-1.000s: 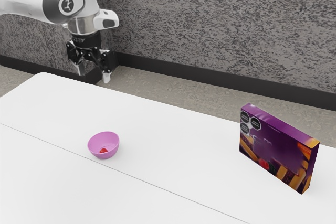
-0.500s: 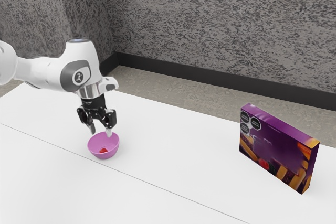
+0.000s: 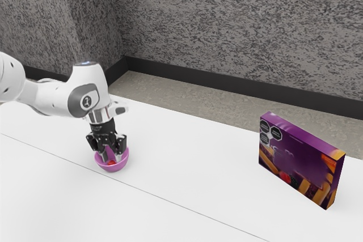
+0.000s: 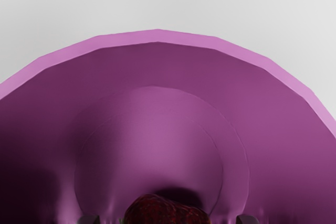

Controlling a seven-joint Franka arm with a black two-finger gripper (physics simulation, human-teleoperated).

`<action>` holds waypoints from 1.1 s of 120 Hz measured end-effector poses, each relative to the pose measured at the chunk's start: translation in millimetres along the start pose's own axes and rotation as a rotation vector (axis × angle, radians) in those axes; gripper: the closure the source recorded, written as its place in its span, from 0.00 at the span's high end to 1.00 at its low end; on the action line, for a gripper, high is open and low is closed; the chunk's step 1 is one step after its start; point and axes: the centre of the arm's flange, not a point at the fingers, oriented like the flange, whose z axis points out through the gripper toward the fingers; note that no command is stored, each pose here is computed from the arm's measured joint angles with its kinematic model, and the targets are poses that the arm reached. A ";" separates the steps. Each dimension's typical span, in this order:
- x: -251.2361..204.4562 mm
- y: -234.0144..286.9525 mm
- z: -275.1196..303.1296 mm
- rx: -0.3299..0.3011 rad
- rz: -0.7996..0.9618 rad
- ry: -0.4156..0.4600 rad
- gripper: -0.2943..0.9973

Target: Take strawberry from the bowl

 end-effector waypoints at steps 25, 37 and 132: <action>-1.9 -1.4 5.9 -0.005 -0.010 0.005 0.47; -2.3 -1.4 7.1 -0.007 -0.014 0.007 0.48; -5.1 -3.7 -23.7 0.026 -0.056 0.053 0.30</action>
